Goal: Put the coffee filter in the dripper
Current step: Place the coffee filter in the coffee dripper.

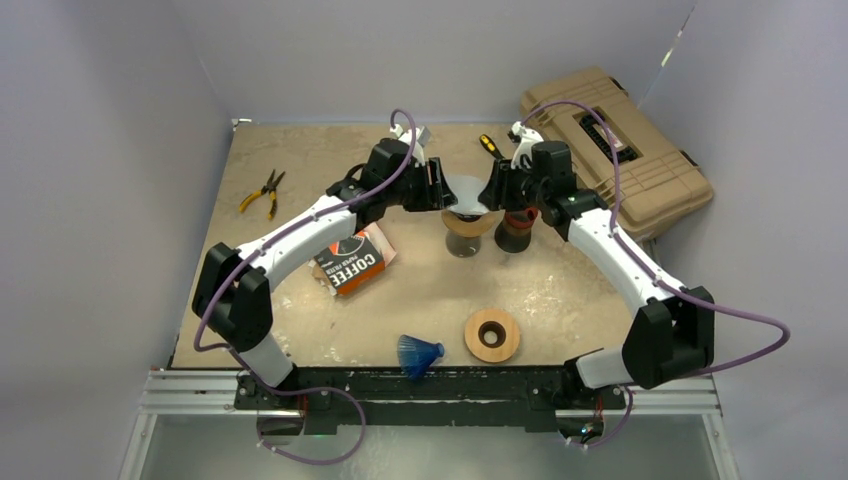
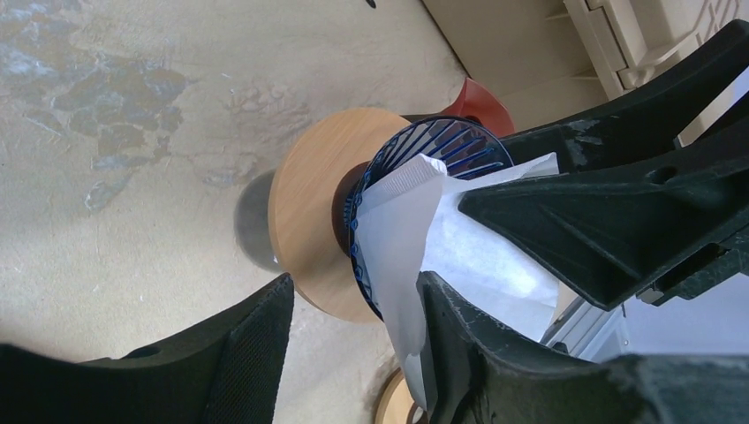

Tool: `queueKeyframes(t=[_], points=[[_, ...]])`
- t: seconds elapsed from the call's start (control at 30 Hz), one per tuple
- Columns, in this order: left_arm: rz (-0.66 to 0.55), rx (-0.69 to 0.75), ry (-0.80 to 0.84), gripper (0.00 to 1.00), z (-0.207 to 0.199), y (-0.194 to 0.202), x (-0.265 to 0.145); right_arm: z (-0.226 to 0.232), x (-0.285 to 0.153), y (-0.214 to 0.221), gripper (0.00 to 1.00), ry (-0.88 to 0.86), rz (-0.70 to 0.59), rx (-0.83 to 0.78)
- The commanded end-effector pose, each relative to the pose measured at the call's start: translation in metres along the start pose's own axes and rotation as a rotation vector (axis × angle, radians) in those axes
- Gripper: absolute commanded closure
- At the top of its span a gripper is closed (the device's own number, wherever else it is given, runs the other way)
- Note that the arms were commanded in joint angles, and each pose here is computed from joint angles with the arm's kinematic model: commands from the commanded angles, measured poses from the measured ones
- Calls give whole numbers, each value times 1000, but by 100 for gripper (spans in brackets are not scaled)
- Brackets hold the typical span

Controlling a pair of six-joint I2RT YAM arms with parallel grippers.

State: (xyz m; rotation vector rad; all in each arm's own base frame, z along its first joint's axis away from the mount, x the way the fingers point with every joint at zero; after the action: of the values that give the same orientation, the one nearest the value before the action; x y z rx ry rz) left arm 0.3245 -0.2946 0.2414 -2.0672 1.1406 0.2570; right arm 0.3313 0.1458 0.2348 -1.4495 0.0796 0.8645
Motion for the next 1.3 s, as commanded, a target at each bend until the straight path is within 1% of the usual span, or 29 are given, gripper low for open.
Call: queueKeyframes(t=[0.0, 0.07, 0.2, 0.3, 0.4, 0.47, 0.53, 0.77, 0.87, 0.97, 1.1, 1.27], points=[[-44, -11, 17, 50, -8, -16, 3, -1, 0, -11, 52, 6, -63, 4], [-55, -12, -5, 54, -7, -20, 5, -1, 0, -10, 53, 4, -59, 4], [-62, -21, 3, 58, -9, -23, 11, 0, -1, -8, 57, -4, -62, 10], [-55, -19, -12, 63, -9, -26, 17, 1, -5, -8, 60, -6, -70, 10], [-45, -6, -39, 65, -6, -25, 21, 3, -6, -6, 60, -15, -69, 7], [-40, 1, -45, 63, -4, -24, 22, 5, -8, -7, 60, -36, -77, 3], [-37, 7, -45, 57, -4, -24, 23, 8, -11, -10, 58, -51, -87, 1], [-54, 30, -26, 41, -10, -29, 13, 13, -25, -32, 41, -55, -141, 1], [-55, 40, -19, 37, -12, -30, 9, 13, -28, -37, 37, -51, -150, -1], [-58, 48, -23, 36, -12, -31, 7, 12, -26, -37, 33, -41, -141, -2], [-71, 49, -23, 36, -12, -34, 4, 9, -20, -34, 33, -32, -116, -7], [-47, 53, -40, 37, -6, -31, 13, 2, -9, -25, 41, -5, -65, -9]])
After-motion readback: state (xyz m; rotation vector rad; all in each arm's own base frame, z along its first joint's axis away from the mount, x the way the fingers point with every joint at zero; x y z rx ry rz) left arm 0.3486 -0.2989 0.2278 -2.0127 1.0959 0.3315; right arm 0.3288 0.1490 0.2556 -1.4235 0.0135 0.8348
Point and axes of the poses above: each gripper's point midway between its finger pads, its own x axis out along the fingers, its own z axis along the line the jaws close on, y = z × x, the point moved 6 cm from there along -x, back along the fingers, and after that the axes turned 12 degrees about -x, right-handed, at the moved point
